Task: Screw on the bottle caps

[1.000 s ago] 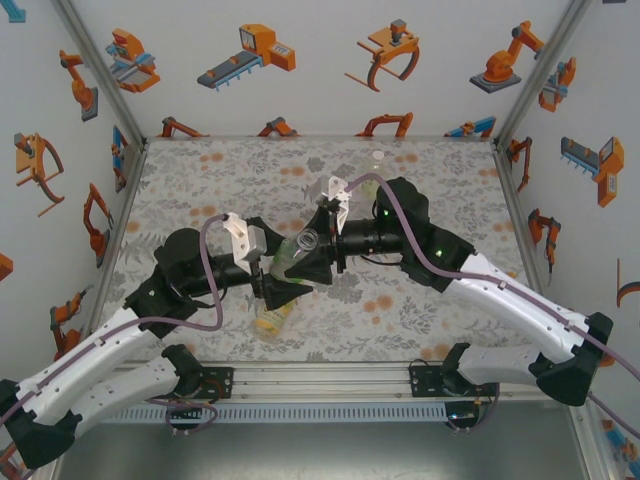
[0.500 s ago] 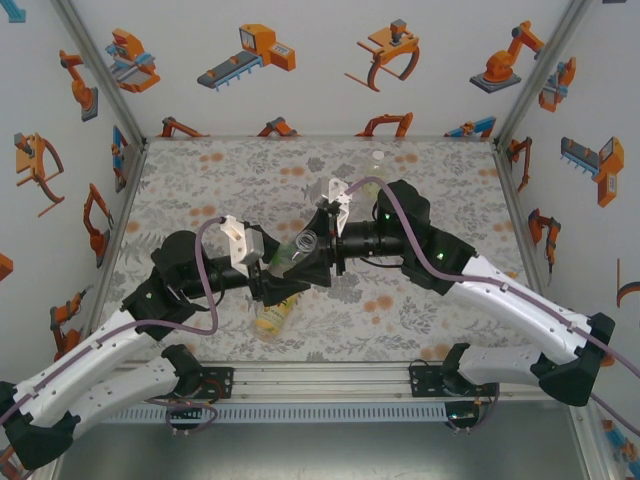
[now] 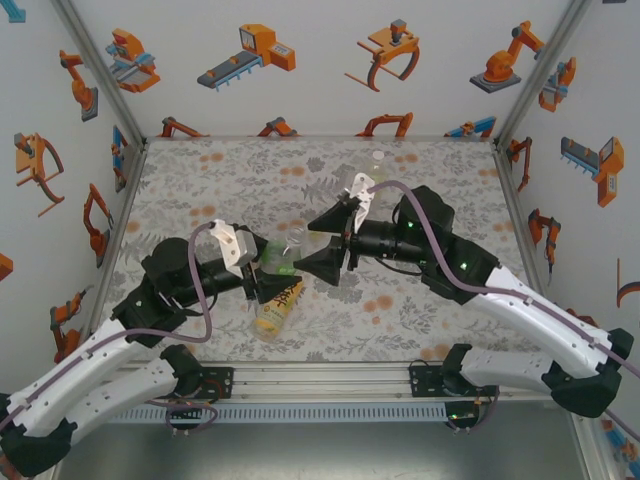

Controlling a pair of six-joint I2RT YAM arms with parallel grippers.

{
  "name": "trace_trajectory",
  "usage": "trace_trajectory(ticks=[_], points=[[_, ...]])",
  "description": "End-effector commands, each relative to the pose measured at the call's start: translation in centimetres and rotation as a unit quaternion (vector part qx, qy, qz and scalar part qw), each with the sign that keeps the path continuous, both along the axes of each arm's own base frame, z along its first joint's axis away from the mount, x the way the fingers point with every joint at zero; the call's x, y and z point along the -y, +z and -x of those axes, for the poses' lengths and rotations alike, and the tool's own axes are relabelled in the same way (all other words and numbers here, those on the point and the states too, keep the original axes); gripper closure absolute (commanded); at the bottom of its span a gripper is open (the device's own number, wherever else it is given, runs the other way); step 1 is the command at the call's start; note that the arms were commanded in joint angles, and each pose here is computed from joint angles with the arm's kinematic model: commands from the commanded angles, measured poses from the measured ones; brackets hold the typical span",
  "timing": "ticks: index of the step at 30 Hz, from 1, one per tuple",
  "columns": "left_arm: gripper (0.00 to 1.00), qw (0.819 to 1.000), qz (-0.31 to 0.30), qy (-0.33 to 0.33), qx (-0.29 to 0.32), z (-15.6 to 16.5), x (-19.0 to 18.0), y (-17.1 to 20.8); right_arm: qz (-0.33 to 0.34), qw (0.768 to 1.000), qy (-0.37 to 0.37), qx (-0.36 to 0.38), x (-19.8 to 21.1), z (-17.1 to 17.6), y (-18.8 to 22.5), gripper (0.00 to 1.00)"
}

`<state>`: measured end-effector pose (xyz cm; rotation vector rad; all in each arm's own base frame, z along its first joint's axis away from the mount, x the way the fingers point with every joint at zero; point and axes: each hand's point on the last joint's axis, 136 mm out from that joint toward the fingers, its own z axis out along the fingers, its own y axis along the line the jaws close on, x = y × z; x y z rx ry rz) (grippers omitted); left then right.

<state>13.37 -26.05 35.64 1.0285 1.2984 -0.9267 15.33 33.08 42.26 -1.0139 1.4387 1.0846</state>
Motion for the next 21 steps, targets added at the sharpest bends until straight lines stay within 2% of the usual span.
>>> trace_trajectory(ticks=[1, 7, 11, 13, 17, 21], points=[[0.81, 0.999, -0.013, 0.035, 0.008, -0.9, -0.8, -0.7, 0.018, 0.994, -0.107, 0.015, 2.3, -2.8, 0.2, 0.25], [0.93, 0.998, -0.013, 0.055, 0.002, -1.0, -1.7, -0.9, 0.077, 0.974, -0.214, -0.018, 4.4, -6.8, -3.3, 0.30], [1.00, 0.998, -0.011, 0.064, -0.001, -1.0, -2.2, -0.9, 0.119, 0.957, -0.253, -0.071, 5.7, -9.3, -7.5, 0.31], [1.00, 0.998, -0.011, 0.065, -0.003, -1.0, -2.3, -0.9, 0.138, 0.948, -0.267, -0.104, 6.4, -10.5, -10.2, 0.32], [1.00, 0.998, -0.019, 0.066, -0.012, -1.1, -2.4, -1.2, 0.157, 0.916, -0.318, -0.187, 9.0, -13.0, -15.4, 0.36], [1.00, 0.998, -0.022, 0.059, -0.015, -0.9, -2.3, -1.2, 0.169, 0.870, -0.377, -0.268, 12.4, -14.9, -20.4, 0.39]])
